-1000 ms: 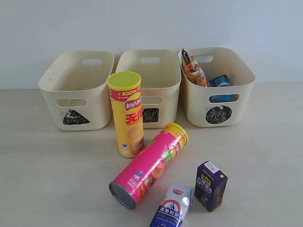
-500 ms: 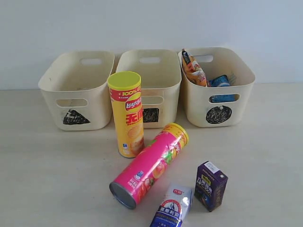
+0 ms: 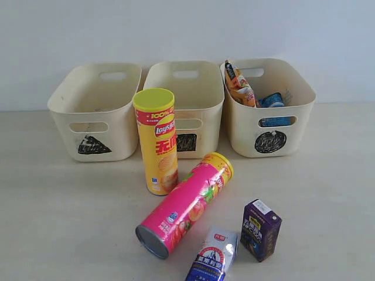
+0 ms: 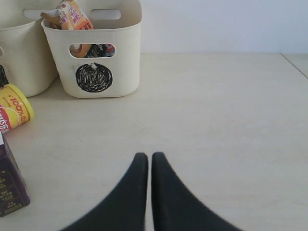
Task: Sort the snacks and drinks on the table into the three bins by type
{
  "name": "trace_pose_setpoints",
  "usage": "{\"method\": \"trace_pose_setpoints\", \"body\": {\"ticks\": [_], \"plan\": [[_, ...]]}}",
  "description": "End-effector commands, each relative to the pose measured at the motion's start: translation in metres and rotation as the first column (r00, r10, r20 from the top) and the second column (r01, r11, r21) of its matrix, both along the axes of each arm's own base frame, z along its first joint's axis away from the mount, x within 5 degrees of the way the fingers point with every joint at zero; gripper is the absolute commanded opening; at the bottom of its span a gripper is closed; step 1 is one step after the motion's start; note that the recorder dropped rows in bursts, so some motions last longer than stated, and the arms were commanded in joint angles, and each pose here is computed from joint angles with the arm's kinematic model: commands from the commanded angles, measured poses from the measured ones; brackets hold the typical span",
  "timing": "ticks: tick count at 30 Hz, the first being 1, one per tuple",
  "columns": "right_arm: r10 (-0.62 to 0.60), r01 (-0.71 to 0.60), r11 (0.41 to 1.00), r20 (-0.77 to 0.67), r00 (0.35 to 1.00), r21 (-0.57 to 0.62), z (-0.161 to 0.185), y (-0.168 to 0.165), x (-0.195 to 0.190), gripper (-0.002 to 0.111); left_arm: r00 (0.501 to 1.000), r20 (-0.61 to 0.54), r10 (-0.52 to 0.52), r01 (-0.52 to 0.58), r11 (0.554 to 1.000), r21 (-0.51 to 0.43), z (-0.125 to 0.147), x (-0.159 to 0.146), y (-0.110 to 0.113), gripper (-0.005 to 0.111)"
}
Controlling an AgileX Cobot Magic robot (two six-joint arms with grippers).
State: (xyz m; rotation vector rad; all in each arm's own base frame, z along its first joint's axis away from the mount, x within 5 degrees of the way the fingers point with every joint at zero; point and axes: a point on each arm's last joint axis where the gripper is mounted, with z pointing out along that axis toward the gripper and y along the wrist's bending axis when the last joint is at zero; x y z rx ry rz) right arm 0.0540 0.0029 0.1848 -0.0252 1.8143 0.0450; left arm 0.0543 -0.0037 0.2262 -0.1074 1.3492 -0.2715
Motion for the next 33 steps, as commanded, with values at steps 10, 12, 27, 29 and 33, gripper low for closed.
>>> {"method": "trace_pose_setpoints", "body": {"ticks": [10, 12, 27, 29, 33], "plan": [[0.000, 0.000, 1.000, 0.008, 1.000, -0.009, -0.001, 0.000, 0.000, 0.000, 0.996, 0.082, -0.025, 0.027, 0.999, -0.028, 0.058, 0.018, -0.004, 0.004], [-0.001, 0.001, 1.000, 0.008, 1.000, -0.005, -0.001, 0.000, 0.000, 0.000, 0.998, 0.033, -0.045, 0.044, 0.999, 0.032, 0.065, 0.032, -0.008, 0.004], [-0.001, 0.001, 1.000, 0.008, 1.000, -0.005, -0.001, 0.000, 0.000, 0.000, 0.664, -0.404, -0.630, 0.742, 0.619, 0.255, 0.013, 0.174, -0.084, 0.004], [-0.001, 0.001, 1.000, 0.008, 1.000, -0.005, -0.001, 0.000, 0.000, 0.000, 0.636, -0.420, -0.647, 0.765, 0.599, 0.236, 0.005, 0.182, -0.086, 0.004], [-0.001, 0.001, 1.000, 0.014, 1.000, -0.002, 0.000, 0.000, 0.000, 0.000, 0.556, -0.454, -0.696, 0.828, 0.511, 0.231, -0.009, 0.201, -0.093, 0.028]]}}
